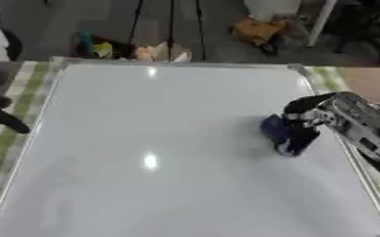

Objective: Wipe the whiteboard clean with a brush.

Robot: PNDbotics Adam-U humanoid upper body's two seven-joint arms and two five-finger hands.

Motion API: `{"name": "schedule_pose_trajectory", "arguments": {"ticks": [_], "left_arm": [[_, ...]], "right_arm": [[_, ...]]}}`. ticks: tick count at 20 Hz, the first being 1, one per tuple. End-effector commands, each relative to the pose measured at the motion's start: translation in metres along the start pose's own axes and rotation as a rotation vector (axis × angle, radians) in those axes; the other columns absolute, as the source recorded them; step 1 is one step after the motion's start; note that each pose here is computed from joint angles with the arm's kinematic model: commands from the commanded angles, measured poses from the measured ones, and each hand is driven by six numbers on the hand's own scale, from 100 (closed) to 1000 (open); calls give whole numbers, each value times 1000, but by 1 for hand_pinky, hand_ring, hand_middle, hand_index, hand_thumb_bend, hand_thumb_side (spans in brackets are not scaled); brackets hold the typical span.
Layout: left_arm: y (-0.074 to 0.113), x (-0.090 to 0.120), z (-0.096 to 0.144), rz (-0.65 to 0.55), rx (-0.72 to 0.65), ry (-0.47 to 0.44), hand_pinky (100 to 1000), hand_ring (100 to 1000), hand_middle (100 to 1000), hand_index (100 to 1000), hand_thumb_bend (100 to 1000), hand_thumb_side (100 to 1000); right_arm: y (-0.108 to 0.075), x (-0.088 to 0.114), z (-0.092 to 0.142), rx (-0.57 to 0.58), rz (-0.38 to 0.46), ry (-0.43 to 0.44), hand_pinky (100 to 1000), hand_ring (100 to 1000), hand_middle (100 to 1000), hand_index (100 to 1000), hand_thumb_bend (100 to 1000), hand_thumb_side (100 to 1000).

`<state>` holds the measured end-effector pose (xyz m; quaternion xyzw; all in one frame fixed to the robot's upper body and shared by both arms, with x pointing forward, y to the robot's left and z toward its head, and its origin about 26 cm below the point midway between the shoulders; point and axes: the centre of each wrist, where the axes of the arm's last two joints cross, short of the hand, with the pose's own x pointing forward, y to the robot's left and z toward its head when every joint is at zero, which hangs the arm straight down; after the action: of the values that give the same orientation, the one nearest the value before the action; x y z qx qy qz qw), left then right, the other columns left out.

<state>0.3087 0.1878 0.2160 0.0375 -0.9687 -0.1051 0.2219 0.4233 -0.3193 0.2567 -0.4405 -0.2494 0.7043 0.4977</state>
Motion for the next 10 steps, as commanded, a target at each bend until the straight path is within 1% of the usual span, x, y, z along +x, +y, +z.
{"name": "schedule_pose_trajectory", "arguments": {"ticks": [1,5,10], "left_arm": [[1,5,-4,-3,-5,-26,417,832,727,629,100,921],[2,5,-3,-6,-5,-25,418,832,728,630,100,919],[1,5,-3,-5,-4,-24,418,832,728,629,100,920]], "right_arm": [[13,-19,-12,69,-7,88,685,672,338,285,100,628],[13,-28,-15,77,-21,128,686,674,339,287,100,640],[6,-29,-11,50,-35,132,676,662,332,280,100,639]]}}
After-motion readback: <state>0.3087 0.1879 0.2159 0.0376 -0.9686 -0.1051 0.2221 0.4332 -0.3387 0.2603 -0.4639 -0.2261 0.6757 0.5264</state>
